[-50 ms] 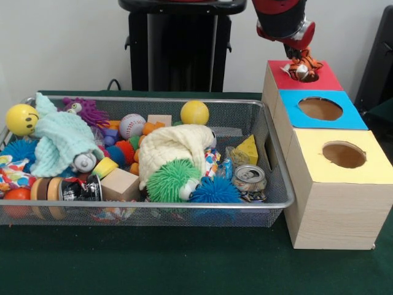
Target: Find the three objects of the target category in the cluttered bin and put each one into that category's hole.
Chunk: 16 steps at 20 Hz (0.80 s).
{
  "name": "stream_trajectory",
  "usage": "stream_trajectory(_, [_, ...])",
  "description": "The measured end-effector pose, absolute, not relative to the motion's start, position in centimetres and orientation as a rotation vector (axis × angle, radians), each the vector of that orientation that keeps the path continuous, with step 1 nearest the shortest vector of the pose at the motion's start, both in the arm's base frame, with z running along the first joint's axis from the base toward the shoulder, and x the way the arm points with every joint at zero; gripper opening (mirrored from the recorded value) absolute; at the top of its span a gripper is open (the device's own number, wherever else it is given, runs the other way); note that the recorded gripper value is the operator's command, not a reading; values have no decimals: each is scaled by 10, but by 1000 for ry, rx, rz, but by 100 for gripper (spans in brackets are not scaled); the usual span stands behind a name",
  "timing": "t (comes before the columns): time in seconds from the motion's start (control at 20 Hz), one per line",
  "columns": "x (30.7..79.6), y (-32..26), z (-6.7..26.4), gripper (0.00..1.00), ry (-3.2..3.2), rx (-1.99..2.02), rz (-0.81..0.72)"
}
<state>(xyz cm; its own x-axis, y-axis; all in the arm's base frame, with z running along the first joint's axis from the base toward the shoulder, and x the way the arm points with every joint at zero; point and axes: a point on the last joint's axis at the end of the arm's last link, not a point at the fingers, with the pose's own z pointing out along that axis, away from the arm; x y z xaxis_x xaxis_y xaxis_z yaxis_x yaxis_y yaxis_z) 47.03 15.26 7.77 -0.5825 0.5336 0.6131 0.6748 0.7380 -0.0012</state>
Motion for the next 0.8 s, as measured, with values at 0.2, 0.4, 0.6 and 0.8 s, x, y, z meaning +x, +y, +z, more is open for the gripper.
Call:
stream_trajectory(0.2, [464, 151, 70, 0, -2313, -929, -318])
stream_trajectory(0.4, [456, 150, 64, 0, -2293, -937, -316])
stream_trajectory(0.6, [455, 151, 61, 0, -2278, -950, -330])
stream_trajectory(0.8, [456, 154, 61, 0, -2252, -971, -357])
